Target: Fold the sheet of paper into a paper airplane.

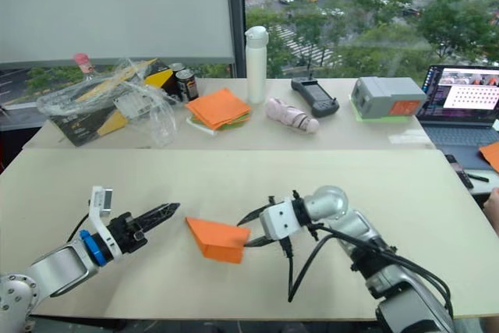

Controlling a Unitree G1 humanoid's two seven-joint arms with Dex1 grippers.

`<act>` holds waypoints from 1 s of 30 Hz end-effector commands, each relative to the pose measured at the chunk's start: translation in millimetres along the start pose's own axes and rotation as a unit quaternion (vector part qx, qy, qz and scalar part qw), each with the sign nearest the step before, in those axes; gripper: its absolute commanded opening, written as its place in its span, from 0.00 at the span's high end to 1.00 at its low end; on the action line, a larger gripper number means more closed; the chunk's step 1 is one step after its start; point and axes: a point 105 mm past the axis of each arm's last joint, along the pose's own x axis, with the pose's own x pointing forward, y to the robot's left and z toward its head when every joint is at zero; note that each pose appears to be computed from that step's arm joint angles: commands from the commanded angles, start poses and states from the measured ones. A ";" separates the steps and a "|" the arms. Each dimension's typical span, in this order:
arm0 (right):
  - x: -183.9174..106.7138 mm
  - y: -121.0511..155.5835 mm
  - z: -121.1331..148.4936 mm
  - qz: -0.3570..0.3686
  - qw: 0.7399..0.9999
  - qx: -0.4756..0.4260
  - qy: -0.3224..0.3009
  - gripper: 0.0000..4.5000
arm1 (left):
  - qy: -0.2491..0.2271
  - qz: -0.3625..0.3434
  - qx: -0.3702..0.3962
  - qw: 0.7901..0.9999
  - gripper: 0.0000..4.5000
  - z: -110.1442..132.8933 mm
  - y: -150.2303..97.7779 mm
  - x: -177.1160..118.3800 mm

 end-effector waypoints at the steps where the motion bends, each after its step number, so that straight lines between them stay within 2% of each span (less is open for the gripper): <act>1: -10.4 -5.8 13.8 -0.027 1.000 0.005 -0.009 0.51 | 0.022 -0.029 0.031 0.999 0.36 1.8 -9.3 5.3; 3: -13.0 -3.5 13.9 -0.033 0.999 0.013 -0.002 0.51 | 0.033 -0.039 0.044 0.998 0.36 2.7 -10.3 8.2; 4: -14.1 -2.7 14.1 -0.036 0.999 0.018 0.001 0.50 | 0.037 -0.042 0.051 0.997 0.48 3.8 -9.8 9.4; 11: -17.8 2.4 18.0 -0.056 0.998 0.038 0.008 0.50 | 0.071 -0.061 0.091 0.991 0.99 7.6 -3.9 15.4; 23: -20.8 12.0 11.4 -0.087 0.995 0.043 0.034 0.50 | 0.168 -0.094 0.152 0.969 0.99 -15.6 9.1 39.1; 30: -23.8 13.8 10.2 -0.095 0.994 0.035 0.044 0.50 | 0.191 -0.092 0.160 0.964 0.99 -25.1 20.2 42.6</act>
